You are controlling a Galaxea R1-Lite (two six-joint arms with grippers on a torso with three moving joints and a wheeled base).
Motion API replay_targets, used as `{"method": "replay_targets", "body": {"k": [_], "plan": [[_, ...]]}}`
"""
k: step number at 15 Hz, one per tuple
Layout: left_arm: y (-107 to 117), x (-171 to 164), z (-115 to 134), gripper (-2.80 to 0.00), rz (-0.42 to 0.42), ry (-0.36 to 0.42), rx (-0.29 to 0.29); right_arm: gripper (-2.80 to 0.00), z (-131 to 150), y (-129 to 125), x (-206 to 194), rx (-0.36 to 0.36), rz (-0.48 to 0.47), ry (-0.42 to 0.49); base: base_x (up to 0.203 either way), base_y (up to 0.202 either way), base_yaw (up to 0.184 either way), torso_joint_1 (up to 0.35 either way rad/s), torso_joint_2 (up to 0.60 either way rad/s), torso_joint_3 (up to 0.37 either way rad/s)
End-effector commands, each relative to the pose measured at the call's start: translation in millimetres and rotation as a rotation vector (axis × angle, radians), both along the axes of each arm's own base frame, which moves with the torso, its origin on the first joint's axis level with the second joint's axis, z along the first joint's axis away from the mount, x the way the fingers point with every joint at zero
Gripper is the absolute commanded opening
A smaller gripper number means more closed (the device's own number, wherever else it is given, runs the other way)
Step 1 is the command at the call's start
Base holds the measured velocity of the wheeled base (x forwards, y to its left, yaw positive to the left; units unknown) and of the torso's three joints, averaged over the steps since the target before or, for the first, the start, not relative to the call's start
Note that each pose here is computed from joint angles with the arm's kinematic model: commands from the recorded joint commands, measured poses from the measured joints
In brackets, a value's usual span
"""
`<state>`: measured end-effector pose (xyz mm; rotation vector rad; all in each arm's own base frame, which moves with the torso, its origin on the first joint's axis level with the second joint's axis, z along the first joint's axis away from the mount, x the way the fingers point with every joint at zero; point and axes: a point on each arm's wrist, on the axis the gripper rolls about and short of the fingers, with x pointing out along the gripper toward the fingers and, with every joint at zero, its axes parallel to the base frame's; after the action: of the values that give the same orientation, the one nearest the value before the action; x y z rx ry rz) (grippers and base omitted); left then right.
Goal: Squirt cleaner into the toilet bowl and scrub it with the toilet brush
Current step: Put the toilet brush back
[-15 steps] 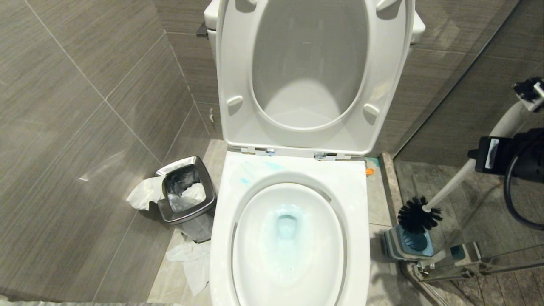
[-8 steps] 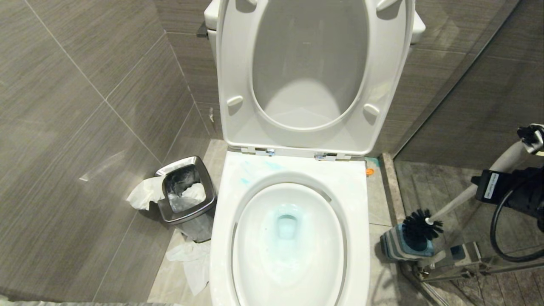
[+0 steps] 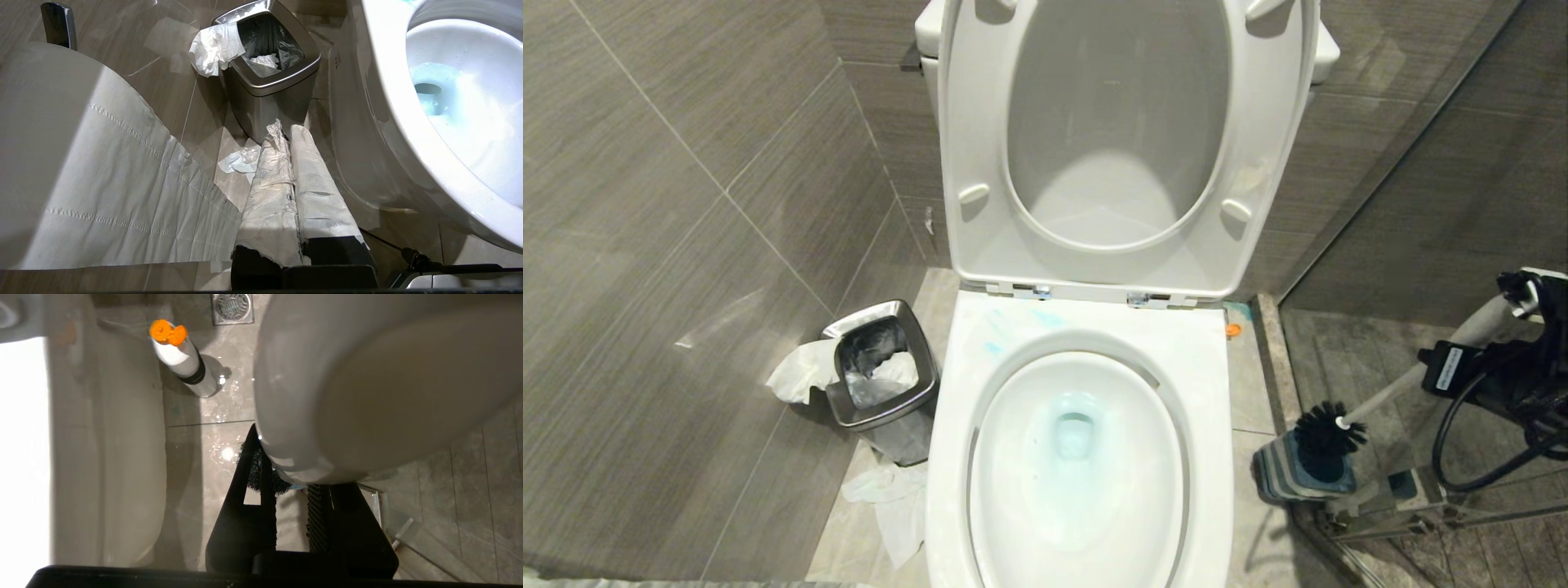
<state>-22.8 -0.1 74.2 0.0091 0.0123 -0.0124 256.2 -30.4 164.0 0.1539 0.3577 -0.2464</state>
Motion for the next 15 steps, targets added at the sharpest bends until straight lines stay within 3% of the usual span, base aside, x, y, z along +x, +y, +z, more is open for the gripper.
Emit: {"method": "replay_targets", "body": {"k": [1,9,15], "plan": [[0.0,0.1,-0.4,-2.80,0.000,0.002,0.000,-2.80,-18.7,-3.0,13.0,0.009,0.001,0.040,0.000,0.000,0.000,0.000,0.00,0.000],[0.0,0.1,-0.4,-2.80,0.000,0.001,0.000,-2.80,-47.0,-12.3,39.4,-0.002,0.007,0.035,0.000,0.000,0.000,0.000,0.00,0.000],[0.0,0.1,-0.4,-2.80,0.000,0.001,0.000,-2.80,-68.7,-38.9,47.5,-0.046,-0.028,0.055,0.000,0.000,0.000,0.000,0.00,0.000]]}}
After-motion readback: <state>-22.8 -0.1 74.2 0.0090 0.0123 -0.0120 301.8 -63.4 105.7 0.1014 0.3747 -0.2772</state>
